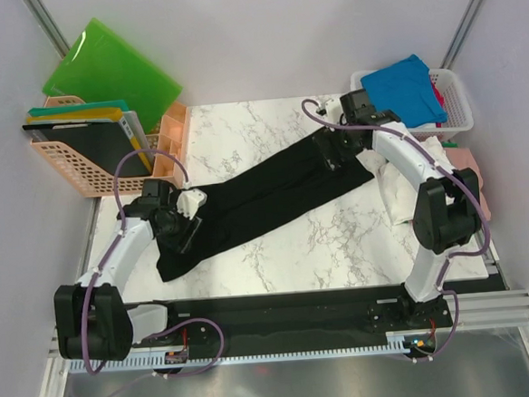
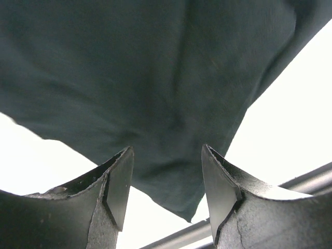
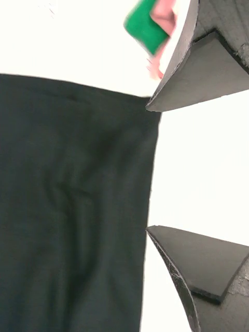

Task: Fold and stack the t-shirts

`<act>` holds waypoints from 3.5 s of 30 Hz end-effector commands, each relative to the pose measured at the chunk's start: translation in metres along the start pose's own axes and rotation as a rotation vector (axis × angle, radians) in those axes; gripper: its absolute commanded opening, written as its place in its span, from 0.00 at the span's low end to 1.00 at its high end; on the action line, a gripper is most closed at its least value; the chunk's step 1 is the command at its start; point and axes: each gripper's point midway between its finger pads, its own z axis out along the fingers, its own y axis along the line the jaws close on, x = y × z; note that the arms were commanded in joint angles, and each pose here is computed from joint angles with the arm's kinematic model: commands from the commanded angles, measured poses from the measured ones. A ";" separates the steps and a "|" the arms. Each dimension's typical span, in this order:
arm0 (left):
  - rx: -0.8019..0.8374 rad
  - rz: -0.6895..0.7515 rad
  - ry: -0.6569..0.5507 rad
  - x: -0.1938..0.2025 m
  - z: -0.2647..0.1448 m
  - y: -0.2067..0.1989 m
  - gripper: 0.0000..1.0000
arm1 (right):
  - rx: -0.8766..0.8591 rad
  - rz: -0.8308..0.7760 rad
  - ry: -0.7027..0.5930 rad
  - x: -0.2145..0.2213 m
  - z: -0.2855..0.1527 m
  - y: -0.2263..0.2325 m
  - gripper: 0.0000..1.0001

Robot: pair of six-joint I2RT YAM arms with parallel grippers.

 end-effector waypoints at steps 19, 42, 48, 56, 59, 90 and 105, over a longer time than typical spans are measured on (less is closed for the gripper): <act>-0.638 -0.058 -0.498 -0.074 -0.128 0.086 0.75 | -0.249 -0.171 0.094 0.082 -0.038 0.101 0.98; -0.043 0.055 -0.233 -0.072 -0.012 0.027 0.82 | 0.050 -0.238 -0.077 -0.015 -0.065 0.050 0.98; 0.014 0.041 -0.144 -0.057 0.012 0.022 0.82 | 0.095 -0.160 -0.063 0.011 -0.082 0.008 0.98; 0.095 0.030 -0.022 -0.030 0.044 0.012 0.85 | 0.068 -0.146 -0.047 0.030 -0.074 0.013 0.98; 0.120 0.019 0.012 -0.023 0.051 0.008 0.85 | 0.061 -0.141 -0.050 0.031 -0.073 0.015 0.98; 0.364 0.315 0.158 -0.024 0.064 -0.120 1.00 | -0.041 -0.063 0.038 0.041 0.004 0.019 0.98; 0.365 0.328 0.102 -0.026 0.059 -0.123 1.00 | -0.007 0.095 0.134 0.017 0.117 -0.005 0.98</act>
